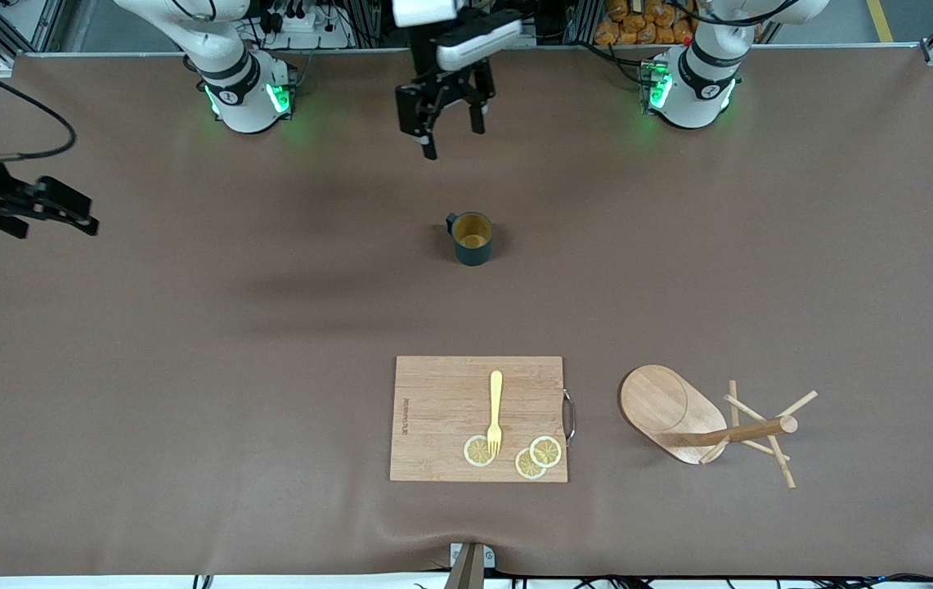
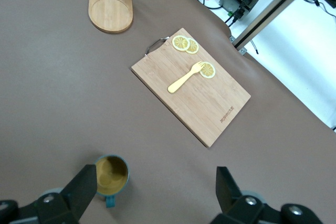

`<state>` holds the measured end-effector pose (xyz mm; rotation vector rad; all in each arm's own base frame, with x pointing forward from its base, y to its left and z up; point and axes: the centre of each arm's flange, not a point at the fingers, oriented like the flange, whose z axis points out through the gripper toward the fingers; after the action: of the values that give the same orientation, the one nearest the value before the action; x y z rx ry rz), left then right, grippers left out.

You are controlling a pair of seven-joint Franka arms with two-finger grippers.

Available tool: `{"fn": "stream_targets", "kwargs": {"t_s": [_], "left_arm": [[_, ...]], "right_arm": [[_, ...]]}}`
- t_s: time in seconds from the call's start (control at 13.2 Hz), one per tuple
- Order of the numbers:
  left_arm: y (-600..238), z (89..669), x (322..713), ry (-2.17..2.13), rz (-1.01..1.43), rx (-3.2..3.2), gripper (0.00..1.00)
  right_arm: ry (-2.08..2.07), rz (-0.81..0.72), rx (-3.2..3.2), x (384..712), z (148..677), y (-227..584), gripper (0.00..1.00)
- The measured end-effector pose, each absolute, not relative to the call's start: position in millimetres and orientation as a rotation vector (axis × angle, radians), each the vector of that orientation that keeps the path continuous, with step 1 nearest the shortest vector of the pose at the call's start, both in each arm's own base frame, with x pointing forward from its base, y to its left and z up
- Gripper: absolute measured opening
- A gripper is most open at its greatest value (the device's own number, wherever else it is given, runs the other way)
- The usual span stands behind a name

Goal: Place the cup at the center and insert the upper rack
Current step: 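Lower the left gripper toward the teal mug handle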

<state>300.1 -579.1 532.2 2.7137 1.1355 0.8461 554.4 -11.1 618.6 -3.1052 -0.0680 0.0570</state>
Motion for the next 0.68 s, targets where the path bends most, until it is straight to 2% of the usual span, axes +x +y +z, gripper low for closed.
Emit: {"fn": "stream_targets", "kwargs": {"t_s": [0.3,0.68], "left_arm": [[-605,469,266,1.092,1.063,2.799,1.00],[-638,386,236,1.109,1.328,2.785,1.00]], "right_arm": [[-0.144,0.117,-3.093,546,615,-48,1.00],[-0.140,0.169,-3.086,544,601,-52,1.00]]}}
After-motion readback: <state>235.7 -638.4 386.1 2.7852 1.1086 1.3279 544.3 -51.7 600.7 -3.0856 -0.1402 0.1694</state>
